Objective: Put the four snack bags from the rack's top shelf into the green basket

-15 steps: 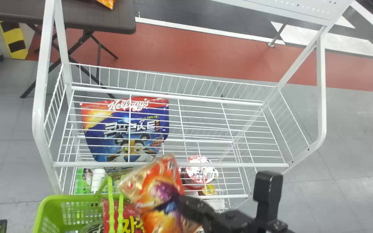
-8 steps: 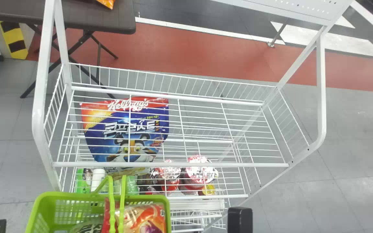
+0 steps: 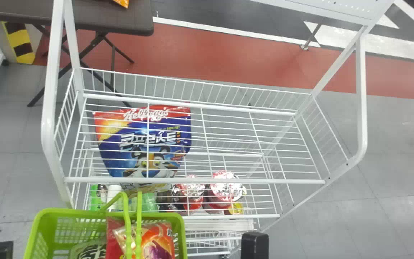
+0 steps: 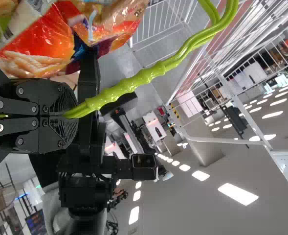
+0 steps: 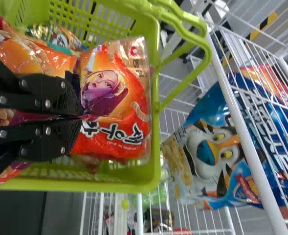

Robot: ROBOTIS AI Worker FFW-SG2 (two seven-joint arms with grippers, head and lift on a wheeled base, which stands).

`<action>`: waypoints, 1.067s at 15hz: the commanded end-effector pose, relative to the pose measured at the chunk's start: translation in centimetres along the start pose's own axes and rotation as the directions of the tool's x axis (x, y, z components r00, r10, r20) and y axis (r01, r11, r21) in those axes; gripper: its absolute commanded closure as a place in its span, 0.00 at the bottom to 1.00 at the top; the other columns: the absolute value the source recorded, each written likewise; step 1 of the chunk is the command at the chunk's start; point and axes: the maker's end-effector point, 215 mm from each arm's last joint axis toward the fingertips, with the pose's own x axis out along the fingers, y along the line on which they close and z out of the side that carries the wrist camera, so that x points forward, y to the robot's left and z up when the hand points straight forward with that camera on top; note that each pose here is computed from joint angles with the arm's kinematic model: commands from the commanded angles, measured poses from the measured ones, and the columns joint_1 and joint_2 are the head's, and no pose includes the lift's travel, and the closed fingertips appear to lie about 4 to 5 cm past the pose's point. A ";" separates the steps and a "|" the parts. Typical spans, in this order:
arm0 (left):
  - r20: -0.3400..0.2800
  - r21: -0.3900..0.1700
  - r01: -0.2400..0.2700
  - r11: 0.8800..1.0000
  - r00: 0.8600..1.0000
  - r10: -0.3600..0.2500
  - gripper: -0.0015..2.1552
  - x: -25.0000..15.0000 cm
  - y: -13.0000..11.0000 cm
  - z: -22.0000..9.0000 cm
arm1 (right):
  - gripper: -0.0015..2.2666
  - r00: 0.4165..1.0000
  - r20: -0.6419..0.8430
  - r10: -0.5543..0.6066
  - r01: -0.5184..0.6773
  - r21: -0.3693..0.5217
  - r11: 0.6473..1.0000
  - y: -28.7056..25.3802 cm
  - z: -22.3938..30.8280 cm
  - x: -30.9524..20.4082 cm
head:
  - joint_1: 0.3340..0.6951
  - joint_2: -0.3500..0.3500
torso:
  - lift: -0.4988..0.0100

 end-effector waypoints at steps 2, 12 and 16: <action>0.000 0.000 0.003 1.000 1.000 -0.003 0.98 0.0 -0.1 0.0 | 0.01 1.000 0.029 -0.001 0.001 0.010 1.000 0.0 1.3 -1.3 | 1.00 0.12 | 0.98; 0.002 0.000 0.005 1.000 1.000 -0.005 0.98 0.0 -0.2 0.0 | 0.03 0.969 0.206 -0.138 0.164 -0.114 0.980 -3.0 8.3 -3.8 | 1.00 0.00 | 0.98; 0.002 -0.002 0.005 1.000 1.000 -0.005 0.98 0.1 -0.2 -0.1 | 0.03 0.760 0.648 -0.055 0.337 -0.320 0.886 3.1 21.2 -9.5 | 1.00 0.00 | 0.98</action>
